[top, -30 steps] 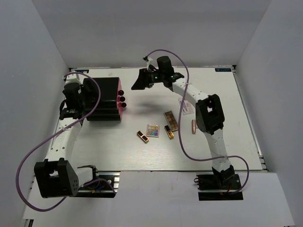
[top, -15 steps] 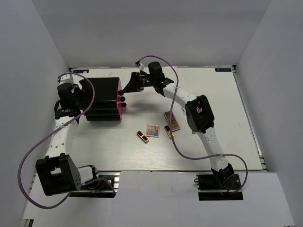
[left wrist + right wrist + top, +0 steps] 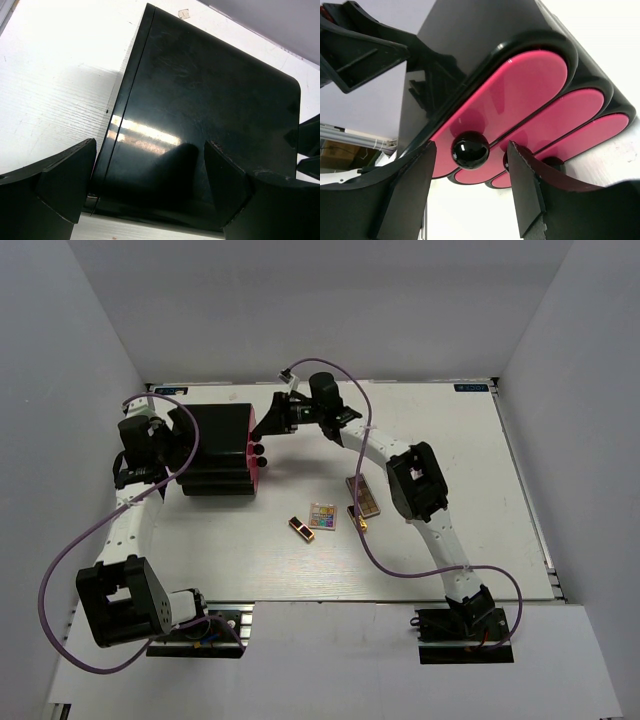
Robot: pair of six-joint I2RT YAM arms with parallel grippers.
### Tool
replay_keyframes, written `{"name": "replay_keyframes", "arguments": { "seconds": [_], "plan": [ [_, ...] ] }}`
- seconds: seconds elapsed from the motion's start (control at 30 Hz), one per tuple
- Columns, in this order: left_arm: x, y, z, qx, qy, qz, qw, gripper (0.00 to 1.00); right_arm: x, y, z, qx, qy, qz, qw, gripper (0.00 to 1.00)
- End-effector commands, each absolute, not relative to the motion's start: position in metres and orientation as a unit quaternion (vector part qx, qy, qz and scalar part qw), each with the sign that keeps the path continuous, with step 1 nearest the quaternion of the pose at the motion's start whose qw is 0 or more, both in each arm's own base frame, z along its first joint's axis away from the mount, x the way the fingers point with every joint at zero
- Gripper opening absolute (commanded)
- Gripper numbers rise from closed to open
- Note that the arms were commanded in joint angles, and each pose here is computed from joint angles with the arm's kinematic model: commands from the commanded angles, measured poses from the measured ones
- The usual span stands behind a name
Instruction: Organize the makeup
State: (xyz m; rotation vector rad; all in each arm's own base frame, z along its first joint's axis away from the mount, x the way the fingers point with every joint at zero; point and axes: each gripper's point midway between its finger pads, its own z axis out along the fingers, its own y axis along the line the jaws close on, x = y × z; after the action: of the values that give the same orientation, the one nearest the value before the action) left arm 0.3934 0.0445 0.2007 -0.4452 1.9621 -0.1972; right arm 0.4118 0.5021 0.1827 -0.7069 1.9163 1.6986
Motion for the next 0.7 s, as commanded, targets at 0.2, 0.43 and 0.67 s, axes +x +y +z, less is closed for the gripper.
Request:
{"name": "replay_keyframes", "arguments": {
  "seconds": [0.2,0.43,0.67],
  "plan": [
    [0.3958,0.0374,0.2108,-0.178,0.816,-0.108,0.539,0.98,0.4062,0.5169,0.1949,-0.277,0.674,0.636,0.254,0.63],
    [0.3954,0.0370,0.2104,-0.178,0.816,-0.109,0.539,0.98,0.4063,0.5203,0.1890,-0.272,0.672,0.640,0.255,0.51],
    [0.3949,0.0401,0.2110,-0.182,0.814,-0.108,0.540,0.98,0.4064,0.5135,0.1862,-0.274,0.673,0.638,0.257,0.34]
  ]
}}
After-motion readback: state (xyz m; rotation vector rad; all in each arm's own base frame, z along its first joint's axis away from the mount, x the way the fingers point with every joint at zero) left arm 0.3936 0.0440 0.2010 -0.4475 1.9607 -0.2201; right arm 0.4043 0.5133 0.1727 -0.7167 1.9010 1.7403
